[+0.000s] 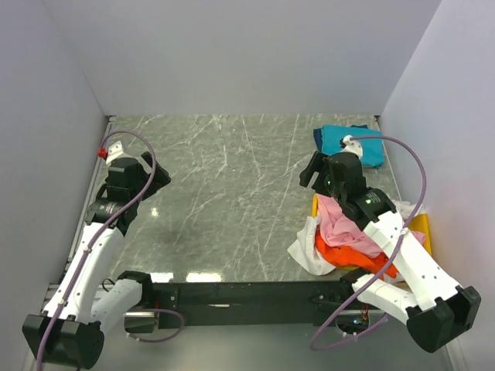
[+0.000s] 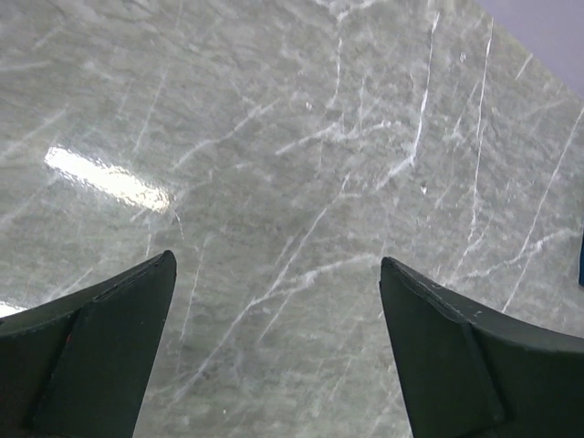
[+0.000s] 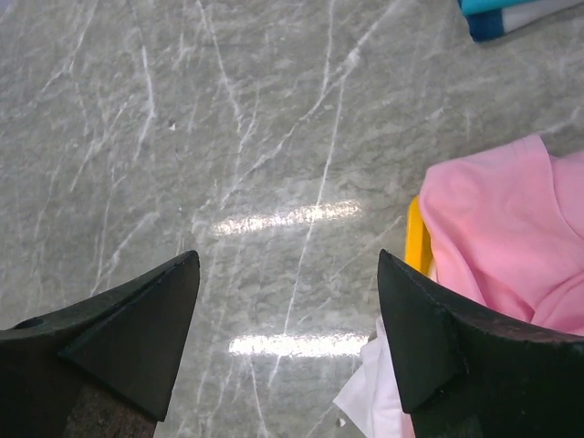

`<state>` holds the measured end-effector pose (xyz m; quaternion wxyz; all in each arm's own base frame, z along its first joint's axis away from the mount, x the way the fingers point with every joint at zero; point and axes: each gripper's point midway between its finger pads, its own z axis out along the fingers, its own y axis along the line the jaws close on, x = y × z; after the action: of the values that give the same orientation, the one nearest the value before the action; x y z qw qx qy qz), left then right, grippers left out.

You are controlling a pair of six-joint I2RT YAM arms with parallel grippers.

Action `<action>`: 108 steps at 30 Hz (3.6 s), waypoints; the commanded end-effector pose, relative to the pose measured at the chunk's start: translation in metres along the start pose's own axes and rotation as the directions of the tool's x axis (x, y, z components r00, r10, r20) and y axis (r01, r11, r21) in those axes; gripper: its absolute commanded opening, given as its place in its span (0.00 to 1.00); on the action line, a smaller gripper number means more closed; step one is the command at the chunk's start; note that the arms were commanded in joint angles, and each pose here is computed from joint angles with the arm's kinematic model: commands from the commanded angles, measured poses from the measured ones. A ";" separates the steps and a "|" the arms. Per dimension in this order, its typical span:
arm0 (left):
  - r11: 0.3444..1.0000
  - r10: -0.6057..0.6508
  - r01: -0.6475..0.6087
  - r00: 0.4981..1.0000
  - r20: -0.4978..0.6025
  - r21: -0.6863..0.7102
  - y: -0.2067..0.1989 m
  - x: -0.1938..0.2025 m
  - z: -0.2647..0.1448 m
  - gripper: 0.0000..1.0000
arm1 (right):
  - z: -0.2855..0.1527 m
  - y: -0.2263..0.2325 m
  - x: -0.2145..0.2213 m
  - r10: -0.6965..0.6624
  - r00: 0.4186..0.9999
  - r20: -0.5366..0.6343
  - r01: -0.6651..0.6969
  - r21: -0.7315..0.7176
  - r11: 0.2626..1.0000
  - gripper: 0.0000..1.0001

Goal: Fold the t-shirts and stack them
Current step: Grab the tshirt from the pile, then move the tshirt to the center of the board, then flatten the tshirt out

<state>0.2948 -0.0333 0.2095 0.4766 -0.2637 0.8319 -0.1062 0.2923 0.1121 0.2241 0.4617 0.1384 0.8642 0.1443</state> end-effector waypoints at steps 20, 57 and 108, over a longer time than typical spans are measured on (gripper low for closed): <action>0.999 0.036 -0.033 0.987 0.155 -0.023 -0.017 -0.044 0.042 0.99 | -0.034 -0.149 0.033 0.454 0.882 0.127 -0.416 0.662 0.624 0.92; 0.991 -0.131 0.128 0.989 0.067 0.043 -0.014 -0.015 0.007 0.97 | -0.116 -0.115 -0.069 0.420 0.837 0.350 -0.519 0.266 0.812 0.00; 0.989 -0.149 0.146 0.985 -0.084 -0.038 -0.002 0.016 0.096 0.93 | 0.145 0.095 0.041 -0.013 0.927 -0.375 -0.030 -0.108 0.994 0.60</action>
<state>0.3361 -0.0336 0.1144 0.3811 -0.3339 0.8573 -0.0909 0.3803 0.2300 0.1432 0.2853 0.0668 0.9388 0.1808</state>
